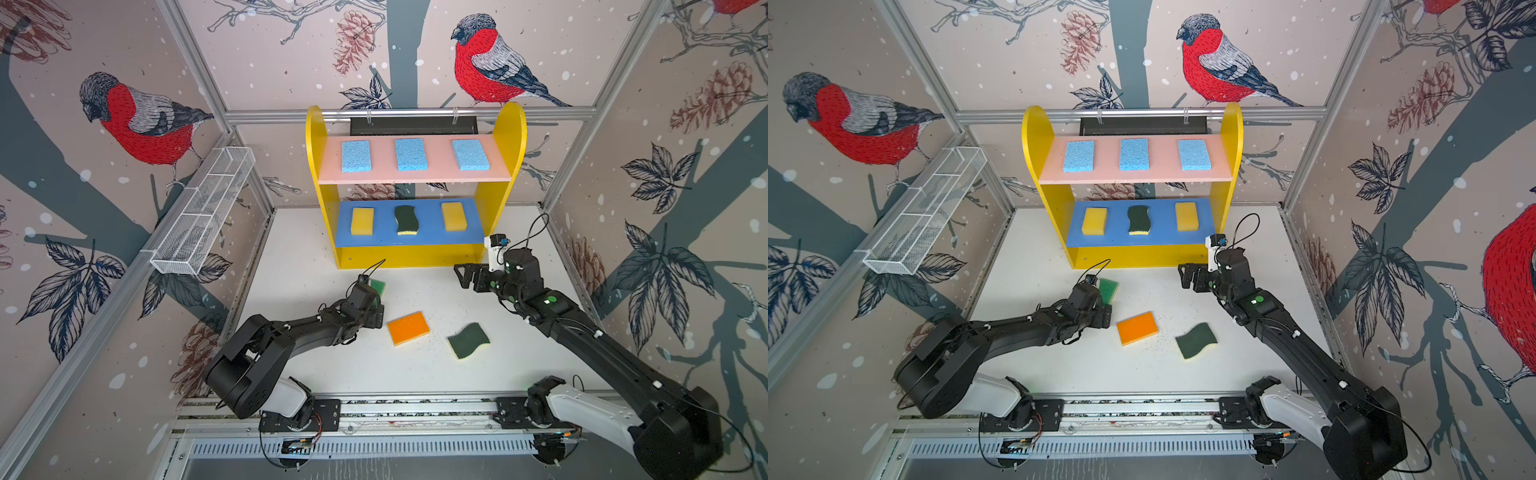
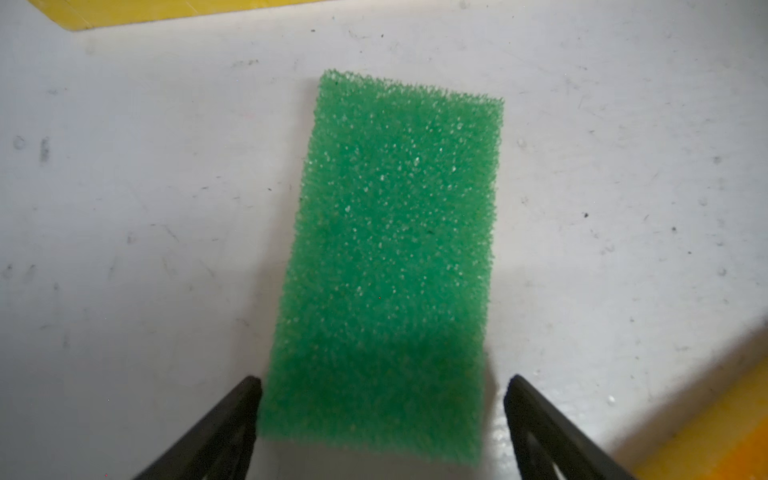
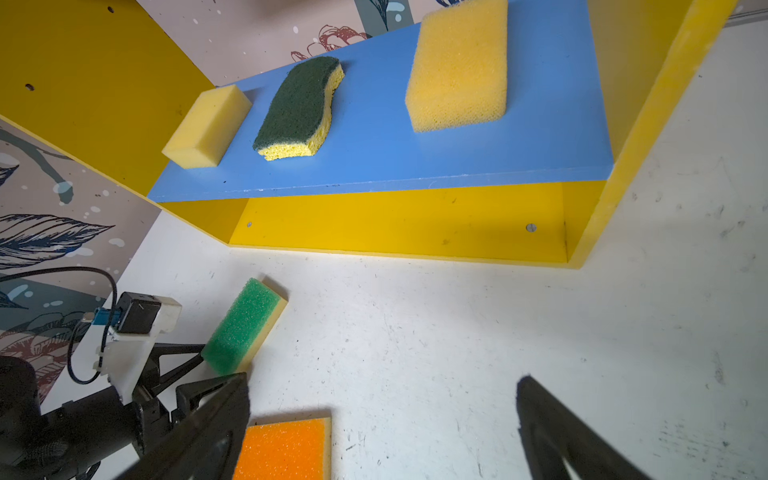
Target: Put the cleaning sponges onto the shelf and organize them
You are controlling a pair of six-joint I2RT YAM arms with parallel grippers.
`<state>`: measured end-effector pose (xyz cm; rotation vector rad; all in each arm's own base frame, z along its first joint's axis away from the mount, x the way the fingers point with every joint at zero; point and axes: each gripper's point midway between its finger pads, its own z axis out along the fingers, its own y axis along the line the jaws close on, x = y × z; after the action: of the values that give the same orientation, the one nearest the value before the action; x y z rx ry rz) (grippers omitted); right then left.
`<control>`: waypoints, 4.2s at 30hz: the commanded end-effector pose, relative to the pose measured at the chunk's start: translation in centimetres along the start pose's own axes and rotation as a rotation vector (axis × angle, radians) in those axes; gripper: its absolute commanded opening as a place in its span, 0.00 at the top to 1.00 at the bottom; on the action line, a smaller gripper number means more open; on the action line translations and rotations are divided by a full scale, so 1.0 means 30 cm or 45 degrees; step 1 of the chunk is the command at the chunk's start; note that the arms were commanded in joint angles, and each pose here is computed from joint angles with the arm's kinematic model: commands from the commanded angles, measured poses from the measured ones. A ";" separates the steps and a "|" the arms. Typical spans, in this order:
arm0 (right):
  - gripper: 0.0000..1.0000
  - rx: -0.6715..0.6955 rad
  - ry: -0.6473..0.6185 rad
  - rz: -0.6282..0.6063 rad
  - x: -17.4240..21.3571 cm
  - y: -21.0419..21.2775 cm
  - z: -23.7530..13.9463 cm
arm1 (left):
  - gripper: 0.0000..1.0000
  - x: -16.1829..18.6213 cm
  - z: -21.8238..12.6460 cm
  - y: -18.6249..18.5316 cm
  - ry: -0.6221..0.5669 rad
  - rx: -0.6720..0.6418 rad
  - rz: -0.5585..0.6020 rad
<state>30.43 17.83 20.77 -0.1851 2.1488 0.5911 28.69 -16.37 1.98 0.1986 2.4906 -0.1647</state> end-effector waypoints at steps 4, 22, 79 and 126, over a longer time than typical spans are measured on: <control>0.00 -0.010 -0.018 0.002 -0.010 0.005 -0.002 | 0.11 0.013 0.004 0.005 -0.003 -0.042 -0.037; 0.00 -0.026 -0.005 0.030 0.037 -0.001 -0.006 | 0.14 0.067 0.016 -0.026 0.020 -0.041 -0.004; 0.00 -0.009 -0.014 0.036 0.039 -0.012 -0.009 | 0.28 0.096 0.042 -0.028 0.077 -0.029 -0.010; 0.00 -0.071 0.062 -0.014 0.106 -0.004 0.104 | 0.33 -0.350 0.036 0.116 -0.449 -0.181 -0.143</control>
<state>30.41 19.00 15.81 -0.2090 2.2176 0.6397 37.04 -13.90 5.97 -0.0268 2.2109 -0.0489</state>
